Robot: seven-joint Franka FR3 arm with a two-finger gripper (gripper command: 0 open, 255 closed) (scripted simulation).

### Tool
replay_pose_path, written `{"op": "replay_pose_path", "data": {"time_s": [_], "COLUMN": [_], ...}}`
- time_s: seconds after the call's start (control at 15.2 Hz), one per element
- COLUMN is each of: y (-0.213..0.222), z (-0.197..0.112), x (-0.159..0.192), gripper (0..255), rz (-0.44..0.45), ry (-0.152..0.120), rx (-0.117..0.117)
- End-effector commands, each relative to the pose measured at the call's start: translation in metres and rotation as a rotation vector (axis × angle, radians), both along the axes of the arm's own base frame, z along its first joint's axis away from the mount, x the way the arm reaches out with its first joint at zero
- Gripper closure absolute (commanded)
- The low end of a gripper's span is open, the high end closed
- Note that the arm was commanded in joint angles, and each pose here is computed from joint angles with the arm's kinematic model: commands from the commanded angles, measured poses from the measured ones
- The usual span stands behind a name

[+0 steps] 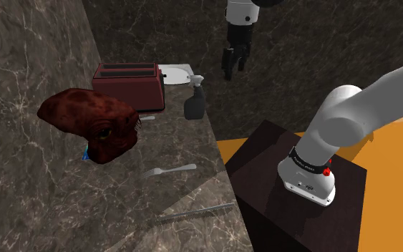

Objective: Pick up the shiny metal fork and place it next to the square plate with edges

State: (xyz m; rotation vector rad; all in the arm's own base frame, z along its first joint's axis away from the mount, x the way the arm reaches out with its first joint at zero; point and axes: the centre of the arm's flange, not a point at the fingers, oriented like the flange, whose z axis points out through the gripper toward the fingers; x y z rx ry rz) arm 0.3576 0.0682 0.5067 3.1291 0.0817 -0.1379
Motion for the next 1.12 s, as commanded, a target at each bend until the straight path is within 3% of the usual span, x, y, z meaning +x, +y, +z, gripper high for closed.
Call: {"op": "replay_pose_path", "data": {"time_s": [0.0,1.06], "y": [0.017,0.158], "z": [-0.022,-0.165], "x": [0.013,0.066], "gripper": [0,0], "rz": [0.052,0.462], "ry": [0.006,0.062], "rx": [0.014,0.117]}}
